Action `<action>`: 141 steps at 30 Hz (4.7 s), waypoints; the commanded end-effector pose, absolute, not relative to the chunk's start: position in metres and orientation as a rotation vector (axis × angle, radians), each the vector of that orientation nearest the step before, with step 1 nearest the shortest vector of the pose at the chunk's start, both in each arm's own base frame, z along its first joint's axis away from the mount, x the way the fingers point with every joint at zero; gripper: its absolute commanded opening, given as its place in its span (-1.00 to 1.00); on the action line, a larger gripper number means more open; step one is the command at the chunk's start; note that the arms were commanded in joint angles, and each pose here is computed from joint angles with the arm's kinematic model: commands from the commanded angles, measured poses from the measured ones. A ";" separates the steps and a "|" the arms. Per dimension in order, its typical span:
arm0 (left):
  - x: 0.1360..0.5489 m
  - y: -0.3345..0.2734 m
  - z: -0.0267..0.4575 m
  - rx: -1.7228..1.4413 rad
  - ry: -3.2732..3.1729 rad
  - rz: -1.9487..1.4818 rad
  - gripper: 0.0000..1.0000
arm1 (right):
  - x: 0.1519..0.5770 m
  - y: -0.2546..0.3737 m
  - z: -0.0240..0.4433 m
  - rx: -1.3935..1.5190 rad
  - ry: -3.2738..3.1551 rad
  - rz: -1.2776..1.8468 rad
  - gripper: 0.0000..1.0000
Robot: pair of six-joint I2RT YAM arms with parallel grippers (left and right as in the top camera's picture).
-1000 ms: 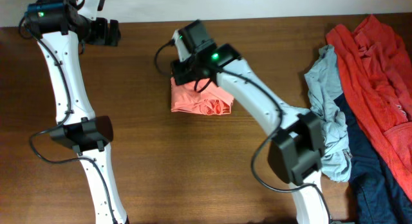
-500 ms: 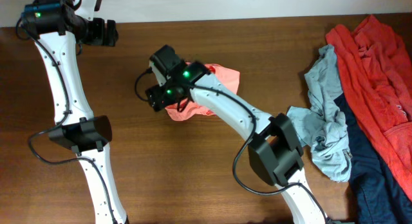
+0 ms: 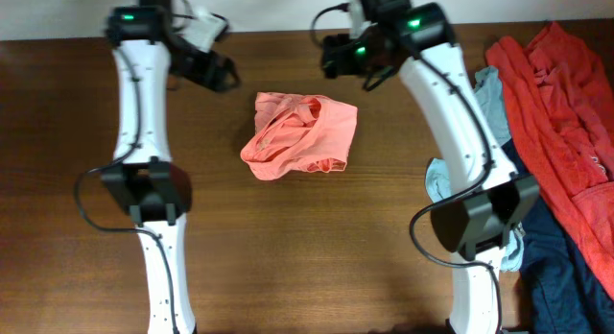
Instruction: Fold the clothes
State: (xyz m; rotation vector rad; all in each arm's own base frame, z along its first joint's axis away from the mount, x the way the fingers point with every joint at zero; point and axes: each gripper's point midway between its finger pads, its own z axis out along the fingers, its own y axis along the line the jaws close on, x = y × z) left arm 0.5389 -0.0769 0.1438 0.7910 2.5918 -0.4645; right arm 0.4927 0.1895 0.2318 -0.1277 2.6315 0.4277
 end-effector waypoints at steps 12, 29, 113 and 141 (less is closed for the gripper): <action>0.511 -0.155 0.099 1.423 2.378 -0.495 0.37 | 0.495 0.125 0.226 0.045 2.697 0.358 0.68; 0.490 -0.175 0.063 1.526 2.402 -0.574 0.09 | 0.495 0.123 0.224 0.045 2.698 0.336 0.67; 0.512 -0.205 0.054 0.661 2.865 -0.522 -0.50 | 0.489 0.117 0.202 0.029 2.762 0.281 0.68; 0.510 -0.123 0.097 0.383 2.940 -0.460 -0.99 | 0.488 0.117 0.202 -0.002 2.762 0.276 0.68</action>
